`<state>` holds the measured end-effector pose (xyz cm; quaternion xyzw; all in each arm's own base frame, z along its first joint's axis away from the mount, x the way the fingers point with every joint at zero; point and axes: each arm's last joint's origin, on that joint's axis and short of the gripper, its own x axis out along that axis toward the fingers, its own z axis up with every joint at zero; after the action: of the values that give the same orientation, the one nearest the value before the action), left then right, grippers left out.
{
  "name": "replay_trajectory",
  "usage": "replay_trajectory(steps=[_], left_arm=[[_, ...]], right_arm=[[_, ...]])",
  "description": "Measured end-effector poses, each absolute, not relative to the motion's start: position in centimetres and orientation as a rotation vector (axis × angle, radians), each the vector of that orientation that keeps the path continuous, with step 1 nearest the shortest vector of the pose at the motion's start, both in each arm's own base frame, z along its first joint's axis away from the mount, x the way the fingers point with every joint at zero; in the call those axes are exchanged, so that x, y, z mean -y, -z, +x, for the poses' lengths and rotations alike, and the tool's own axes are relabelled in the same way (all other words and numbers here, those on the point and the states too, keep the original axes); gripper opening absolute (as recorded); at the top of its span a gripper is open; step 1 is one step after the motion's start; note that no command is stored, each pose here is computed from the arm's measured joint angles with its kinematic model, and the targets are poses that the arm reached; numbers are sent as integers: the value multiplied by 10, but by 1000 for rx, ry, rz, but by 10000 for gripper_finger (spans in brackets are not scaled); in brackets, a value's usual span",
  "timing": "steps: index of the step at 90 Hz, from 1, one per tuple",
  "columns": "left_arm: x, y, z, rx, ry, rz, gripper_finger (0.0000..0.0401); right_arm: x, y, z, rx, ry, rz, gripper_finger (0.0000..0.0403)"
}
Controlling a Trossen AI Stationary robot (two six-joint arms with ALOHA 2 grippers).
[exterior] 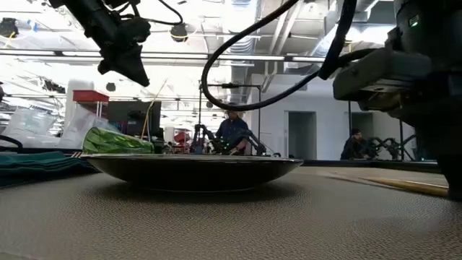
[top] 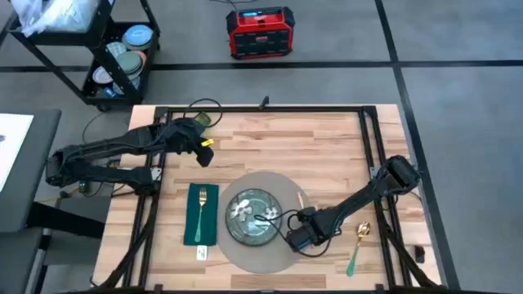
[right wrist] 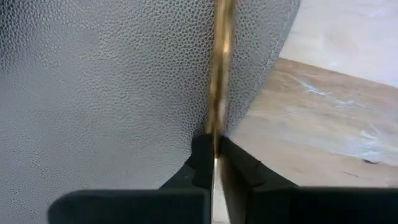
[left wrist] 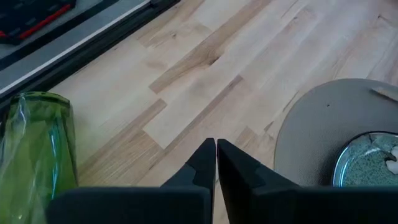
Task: Set table place
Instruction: Put the gold table knife on the gray tablemat to the right of the green plate
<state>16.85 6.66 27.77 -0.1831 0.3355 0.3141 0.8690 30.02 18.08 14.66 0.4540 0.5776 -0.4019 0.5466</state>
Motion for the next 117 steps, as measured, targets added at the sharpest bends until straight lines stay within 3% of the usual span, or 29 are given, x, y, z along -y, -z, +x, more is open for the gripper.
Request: replay_trajectory(steps=[68, 103, 117], left_arm=[[-67, -280, 171, -664, -655, -388, 0], [-66, -280, 171, -615, -704, -534, 0], [-66, -280, 172, -608, -708, -555, 0]], right_arm=[[-165, -160, 324, -1468, 587, 957, 0], [-152, -162, 335, -1473, 576, 1080, 0], [-157, -162, 343, -1363, 584, 1197, 0]])
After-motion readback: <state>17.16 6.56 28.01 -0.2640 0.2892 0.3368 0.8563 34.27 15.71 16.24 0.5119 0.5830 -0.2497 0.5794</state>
